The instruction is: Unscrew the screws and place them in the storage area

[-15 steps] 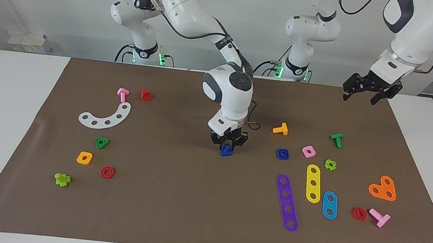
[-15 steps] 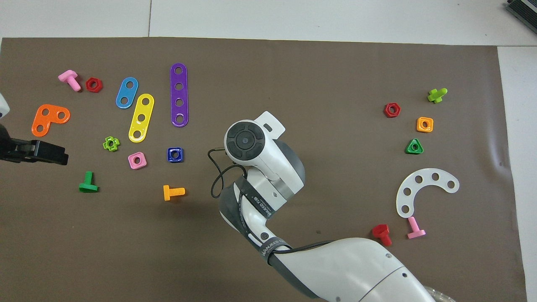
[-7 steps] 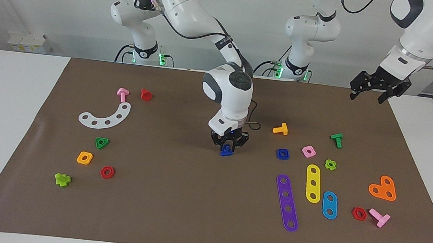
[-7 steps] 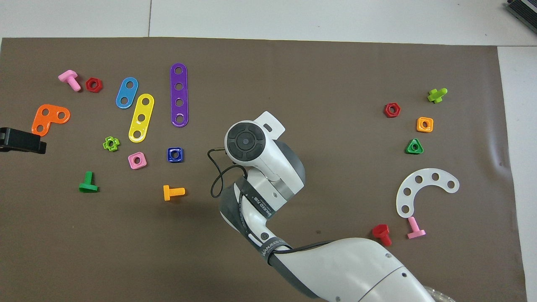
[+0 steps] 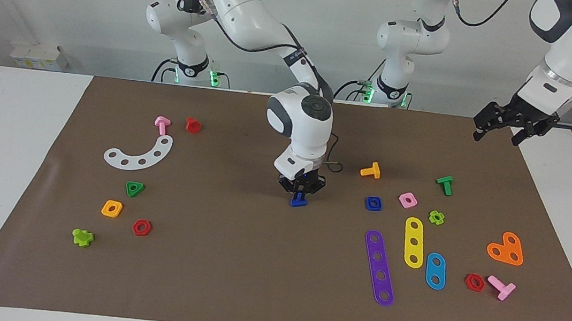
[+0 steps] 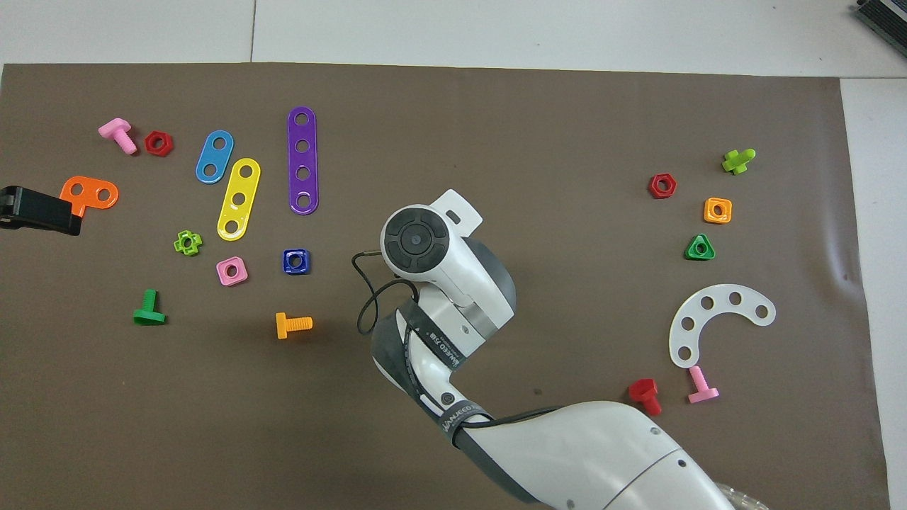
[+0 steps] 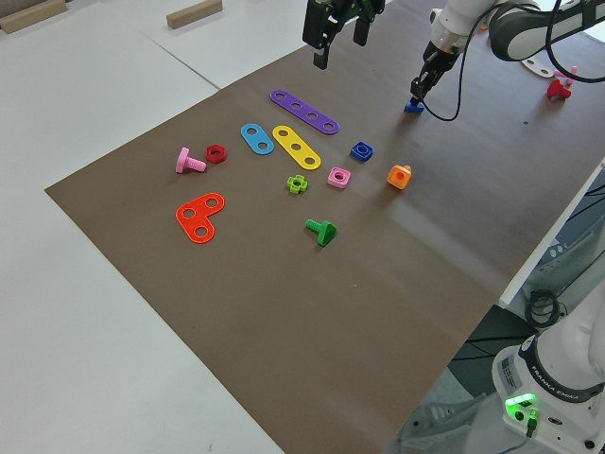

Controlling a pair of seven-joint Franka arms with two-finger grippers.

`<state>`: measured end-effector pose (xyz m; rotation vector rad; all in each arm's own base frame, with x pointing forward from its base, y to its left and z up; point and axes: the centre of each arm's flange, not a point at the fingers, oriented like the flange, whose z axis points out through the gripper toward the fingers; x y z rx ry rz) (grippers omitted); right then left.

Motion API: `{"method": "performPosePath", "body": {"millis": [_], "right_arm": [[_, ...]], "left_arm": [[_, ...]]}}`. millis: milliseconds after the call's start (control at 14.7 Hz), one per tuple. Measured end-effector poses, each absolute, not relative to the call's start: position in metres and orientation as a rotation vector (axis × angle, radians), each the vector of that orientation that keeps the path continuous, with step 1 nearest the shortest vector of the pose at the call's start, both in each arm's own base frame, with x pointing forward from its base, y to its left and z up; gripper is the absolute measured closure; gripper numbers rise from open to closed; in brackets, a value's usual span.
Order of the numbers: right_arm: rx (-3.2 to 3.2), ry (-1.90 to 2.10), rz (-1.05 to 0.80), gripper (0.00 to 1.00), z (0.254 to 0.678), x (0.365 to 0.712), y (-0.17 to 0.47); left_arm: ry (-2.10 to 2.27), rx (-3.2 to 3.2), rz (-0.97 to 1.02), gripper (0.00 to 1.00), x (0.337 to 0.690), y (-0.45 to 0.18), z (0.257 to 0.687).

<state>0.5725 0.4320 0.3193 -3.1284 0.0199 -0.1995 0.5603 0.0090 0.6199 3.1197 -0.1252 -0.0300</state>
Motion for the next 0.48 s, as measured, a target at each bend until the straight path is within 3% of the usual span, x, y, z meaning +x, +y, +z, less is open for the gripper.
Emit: {"method": "performPosePath", "body": {"millis": [204, 475], "right_arm": [[-3.110, 0.115, -0.246, 0.81, 0.387, 0.591, 0.393], [-3.101, 0.230, -0.238, 0.81, 0.473, 0.617, 0.263]], "left_arm": [[-0.122, 3.118, -0.059, 0.00, 0.559, 0.010, 0.609], [-0.131, 3.117, -0.065, 0.00, 0.554, 0.007, 0.597]]}}
